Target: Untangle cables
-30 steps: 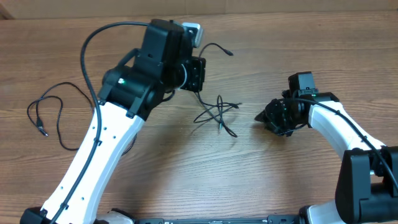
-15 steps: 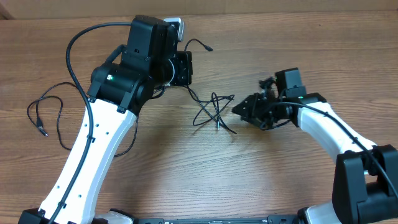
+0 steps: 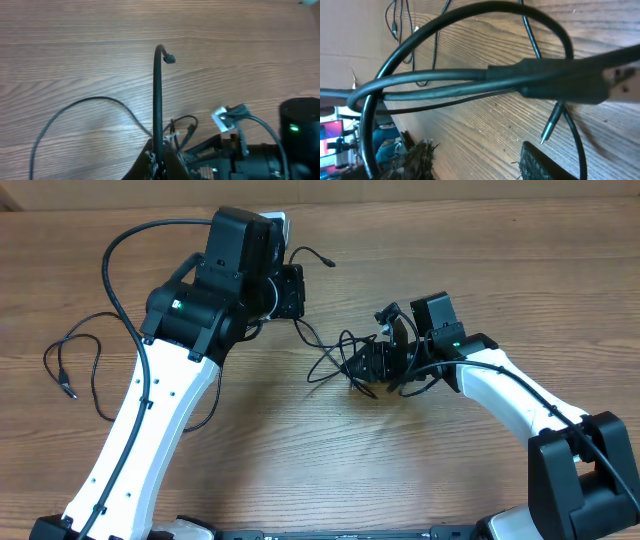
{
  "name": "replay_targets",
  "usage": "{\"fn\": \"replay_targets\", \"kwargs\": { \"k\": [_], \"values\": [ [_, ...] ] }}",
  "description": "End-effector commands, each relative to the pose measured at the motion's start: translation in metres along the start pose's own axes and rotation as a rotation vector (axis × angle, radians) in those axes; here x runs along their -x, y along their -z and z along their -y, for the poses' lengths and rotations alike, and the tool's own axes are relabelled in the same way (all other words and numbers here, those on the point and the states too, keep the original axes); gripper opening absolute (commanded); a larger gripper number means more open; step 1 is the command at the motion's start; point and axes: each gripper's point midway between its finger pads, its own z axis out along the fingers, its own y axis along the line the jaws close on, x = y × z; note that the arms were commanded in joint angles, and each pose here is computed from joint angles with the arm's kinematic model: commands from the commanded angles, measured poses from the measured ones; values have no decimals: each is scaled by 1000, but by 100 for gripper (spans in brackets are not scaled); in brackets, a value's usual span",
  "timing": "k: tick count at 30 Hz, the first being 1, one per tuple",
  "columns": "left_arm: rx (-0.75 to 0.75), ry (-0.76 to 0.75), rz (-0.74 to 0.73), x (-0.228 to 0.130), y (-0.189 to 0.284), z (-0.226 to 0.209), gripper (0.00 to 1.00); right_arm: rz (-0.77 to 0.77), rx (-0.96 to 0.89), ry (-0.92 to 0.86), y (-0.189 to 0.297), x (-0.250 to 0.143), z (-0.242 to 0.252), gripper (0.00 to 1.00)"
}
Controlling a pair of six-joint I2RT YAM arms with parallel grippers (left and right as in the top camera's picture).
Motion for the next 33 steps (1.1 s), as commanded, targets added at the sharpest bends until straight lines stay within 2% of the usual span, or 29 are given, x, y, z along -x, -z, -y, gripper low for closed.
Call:
{"fn": "replay_targets", "kwargs": {
  "k": [1,4,7,11,20,23,29,32,33],
  "values": [
    [58,6,60,12,15,-8,4,39,-13,44,11,8,6,56],
    [66,7,51,10,15,-10,4,61,-22,29,17,14,13,56],
    [82,9,44,8,15,-14,4,60,15,99,22,14,11,56],
    [101,21,29,6,14,-20,4,46,135,200,29,9,-6,65],
    [104,37,21,4,11,-21,4,13,329,422,33,-11,-39,67],
    [104,37,21,4,11,-21,4,-3,326,448,28,-15,-41,66],
    [81,37,12,3,11,-17,4,-44,217,486,10,-22,-34,53],
    [80,37,12,3,11,-17,4,-63,138,515,0,-24,-28,37],
    [80,38,12,3,11,-17,4,-66,112,509,-3,-24,-26,35]
  ]
}}
